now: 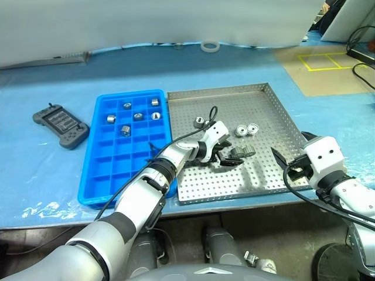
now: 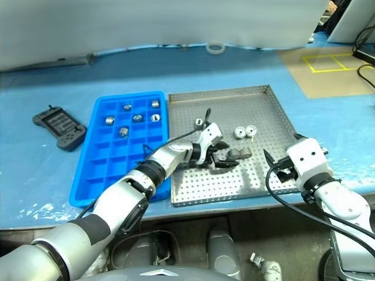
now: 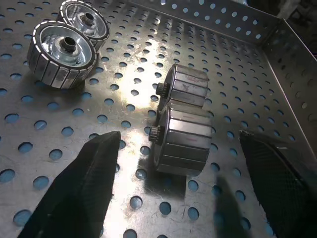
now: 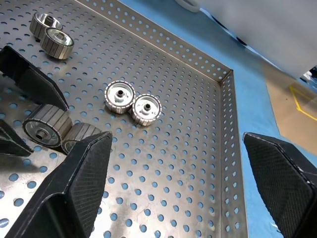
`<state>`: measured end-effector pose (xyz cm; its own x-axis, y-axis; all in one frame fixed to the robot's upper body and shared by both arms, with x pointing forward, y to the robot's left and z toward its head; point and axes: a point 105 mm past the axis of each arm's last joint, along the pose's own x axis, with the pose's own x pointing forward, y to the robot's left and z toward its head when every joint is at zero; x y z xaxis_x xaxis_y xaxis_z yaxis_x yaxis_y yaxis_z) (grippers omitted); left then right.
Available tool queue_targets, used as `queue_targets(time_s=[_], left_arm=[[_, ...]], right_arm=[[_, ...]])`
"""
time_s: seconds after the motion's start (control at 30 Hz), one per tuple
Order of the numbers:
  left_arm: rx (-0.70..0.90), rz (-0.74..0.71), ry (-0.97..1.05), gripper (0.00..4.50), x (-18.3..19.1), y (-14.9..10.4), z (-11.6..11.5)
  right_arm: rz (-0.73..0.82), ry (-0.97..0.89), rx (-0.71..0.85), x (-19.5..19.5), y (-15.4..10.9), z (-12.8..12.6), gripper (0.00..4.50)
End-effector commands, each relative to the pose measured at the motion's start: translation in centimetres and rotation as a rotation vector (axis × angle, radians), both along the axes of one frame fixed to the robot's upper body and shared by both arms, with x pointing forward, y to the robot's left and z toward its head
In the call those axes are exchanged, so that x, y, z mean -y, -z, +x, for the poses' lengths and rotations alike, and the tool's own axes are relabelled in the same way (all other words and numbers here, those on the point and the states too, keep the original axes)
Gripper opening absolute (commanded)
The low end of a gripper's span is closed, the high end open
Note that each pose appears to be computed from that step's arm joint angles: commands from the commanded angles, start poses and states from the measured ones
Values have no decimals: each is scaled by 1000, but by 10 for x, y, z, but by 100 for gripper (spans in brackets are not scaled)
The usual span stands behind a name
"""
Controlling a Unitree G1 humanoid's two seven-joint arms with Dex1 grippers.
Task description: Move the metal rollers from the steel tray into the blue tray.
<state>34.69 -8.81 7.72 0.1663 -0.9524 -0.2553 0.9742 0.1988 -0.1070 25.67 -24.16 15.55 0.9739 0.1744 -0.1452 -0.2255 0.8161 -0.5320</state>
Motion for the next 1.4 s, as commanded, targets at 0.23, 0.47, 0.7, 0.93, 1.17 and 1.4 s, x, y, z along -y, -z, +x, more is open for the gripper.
queue_targets(time_s=[0.23,0.47,0.7,0.93,1.17,1.4], left_arm=[[-54,-224,298,206,109,-38,-92],[-27,-198,237,145,104,-36,-79],[-16,-189,143,145,81,-37,-49],[16,-248,-78,145,9,-59,18],[25,-313,-88,145,-55,-85,37],[-42,-261,163,145,-112,-93,0]], right_arm=[[-31,13,66,-1,-15,-2,450],[-24,8,76,-3,-16,1,450],[1,-23,90,-8,-20,9,450],[19,-77,108,-15,-27,23,450],[22,-140,130,-22,-34,41,450],[-17,-379,134,-67,-47,50,450]])
